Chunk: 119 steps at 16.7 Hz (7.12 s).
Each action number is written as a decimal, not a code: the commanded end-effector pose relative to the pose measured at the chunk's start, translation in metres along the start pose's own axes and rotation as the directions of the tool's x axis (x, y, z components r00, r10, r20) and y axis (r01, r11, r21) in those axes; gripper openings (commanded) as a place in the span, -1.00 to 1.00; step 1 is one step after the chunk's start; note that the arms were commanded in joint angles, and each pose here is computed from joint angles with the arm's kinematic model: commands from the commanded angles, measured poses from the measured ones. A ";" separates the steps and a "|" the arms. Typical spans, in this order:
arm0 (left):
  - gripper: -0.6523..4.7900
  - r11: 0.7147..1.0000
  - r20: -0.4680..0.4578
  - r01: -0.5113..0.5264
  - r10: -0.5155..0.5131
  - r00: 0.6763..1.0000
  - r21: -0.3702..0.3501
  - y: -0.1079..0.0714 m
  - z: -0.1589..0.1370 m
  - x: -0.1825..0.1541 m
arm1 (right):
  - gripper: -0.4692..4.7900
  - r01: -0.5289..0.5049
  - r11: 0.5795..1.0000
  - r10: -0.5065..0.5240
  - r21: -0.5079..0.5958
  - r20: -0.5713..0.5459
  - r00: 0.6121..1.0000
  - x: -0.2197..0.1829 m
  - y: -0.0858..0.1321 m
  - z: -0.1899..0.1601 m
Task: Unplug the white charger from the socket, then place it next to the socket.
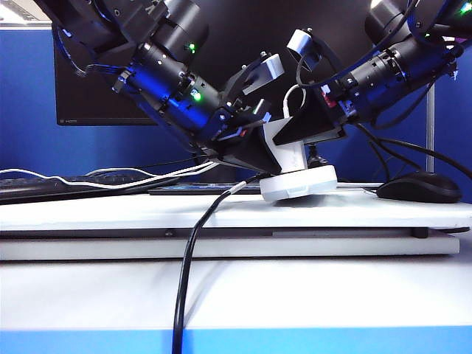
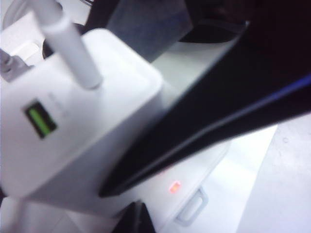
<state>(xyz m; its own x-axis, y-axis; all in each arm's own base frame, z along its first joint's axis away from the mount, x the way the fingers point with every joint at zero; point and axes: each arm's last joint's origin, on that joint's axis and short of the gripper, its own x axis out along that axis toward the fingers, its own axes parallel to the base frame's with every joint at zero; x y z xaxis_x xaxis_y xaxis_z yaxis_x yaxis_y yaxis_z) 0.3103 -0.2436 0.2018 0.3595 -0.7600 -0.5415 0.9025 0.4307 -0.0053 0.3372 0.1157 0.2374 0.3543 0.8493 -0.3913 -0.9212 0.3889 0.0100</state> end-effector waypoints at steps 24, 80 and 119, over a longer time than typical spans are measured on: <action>-0.78 0.998 -0.257 0.057 -0.061 0.964 -0.024 -0.008 -0.025 0.004 | -0.82 -0.012 0.980 0.034 -0.200 0.105 0.994 0.002 -0.002 0.018; -0.78 0.933 0.016 -0.342 0.342 0.940 0.113 -0.029 0.086 -0.131 | -0.82 -0.112 0.957 0.067 0.268 0.170 0.983 -0.091 -0.002 0.028; -0.78 0.884 0.021 -0.453 0.454 0.891 0.111 -0.032 0.091 -0.151 | -0.83 -0.161 0.505 0.089 0.848 0.134 0.987 -0.083 -0.030 -0.015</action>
<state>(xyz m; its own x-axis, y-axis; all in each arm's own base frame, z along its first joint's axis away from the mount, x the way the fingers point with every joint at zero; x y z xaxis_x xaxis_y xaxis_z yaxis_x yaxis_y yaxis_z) 0.2495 -0.1873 0.3559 0.7272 -0.4884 -0.4824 0.6684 0.6639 0.3354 0.3357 0.0312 0.2537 0.2937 0.9192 -0.2621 -0.3601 0.3604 0.8605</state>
